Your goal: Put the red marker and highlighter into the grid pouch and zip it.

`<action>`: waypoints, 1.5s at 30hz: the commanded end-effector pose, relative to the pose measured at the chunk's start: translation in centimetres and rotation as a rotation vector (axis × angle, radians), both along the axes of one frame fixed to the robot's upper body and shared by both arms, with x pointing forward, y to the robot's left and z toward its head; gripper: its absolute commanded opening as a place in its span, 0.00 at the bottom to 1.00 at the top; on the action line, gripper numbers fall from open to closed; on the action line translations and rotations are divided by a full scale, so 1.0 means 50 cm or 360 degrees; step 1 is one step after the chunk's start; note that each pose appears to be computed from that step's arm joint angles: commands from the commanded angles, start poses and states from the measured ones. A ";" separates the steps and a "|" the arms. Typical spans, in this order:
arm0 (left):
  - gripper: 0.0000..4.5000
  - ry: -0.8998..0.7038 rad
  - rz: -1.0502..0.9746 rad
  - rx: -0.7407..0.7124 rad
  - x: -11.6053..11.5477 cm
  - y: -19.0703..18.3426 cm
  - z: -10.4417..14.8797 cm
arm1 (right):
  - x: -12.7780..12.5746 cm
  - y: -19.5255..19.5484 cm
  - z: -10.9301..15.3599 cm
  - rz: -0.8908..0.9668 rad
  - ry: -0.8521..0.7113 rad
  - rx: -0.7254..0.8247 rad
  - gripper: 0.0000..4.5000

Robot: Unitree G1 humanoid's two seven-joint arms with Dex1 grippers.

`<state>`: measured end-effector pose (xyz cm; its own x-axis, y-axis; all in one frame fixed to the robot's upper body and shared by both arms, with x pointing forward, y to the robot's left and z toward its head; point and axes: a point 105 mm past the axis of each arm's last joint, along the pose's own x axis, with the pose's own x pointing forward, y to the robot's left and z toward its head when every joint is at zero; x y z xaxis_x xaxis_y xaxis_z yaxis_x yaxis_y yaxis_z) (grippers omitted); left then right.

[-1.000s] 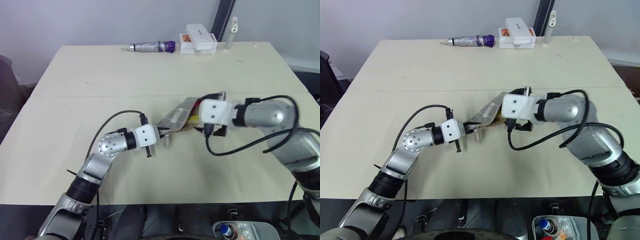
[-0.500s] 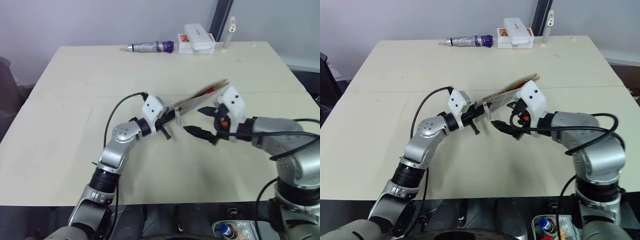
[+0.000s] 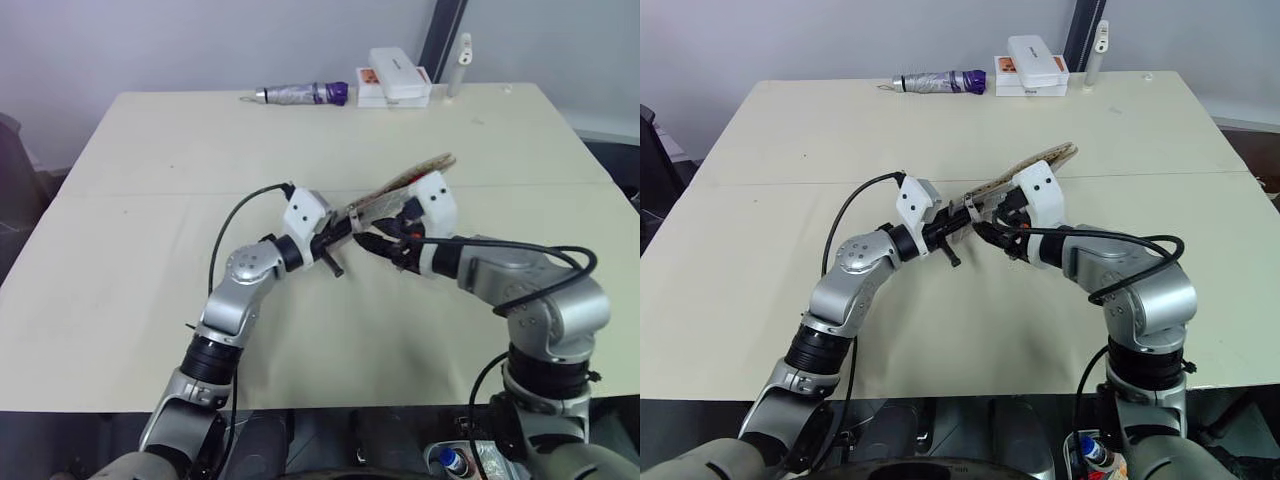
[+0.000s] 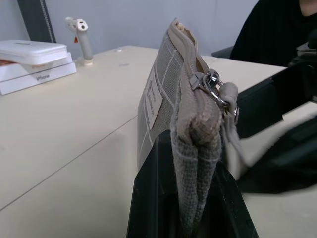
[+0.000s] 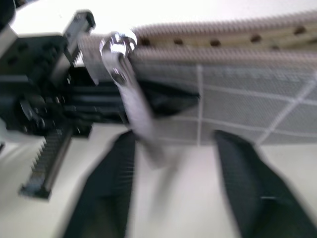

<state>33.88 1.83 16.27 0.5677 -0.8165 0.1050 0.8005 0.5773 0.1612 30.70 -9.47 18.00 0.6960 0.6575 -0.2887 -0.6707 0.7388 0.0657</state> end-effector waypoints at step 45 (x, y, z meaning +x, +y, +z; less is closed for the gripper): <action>0.78 0.0292 0.0465 0.0050 -0.085 0.271 -0.040 | 0.047 -0.317 0.017 -0.0287 -0.0327 -0.0238 1.00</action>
<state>29.65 13.96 13.18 0.7410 -0.6675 -0.0736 0.6712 0.7397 0.0482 33.28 -24.81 17.92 0.8401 0.4730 -0.2654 -0.5252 0.8317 -0.1802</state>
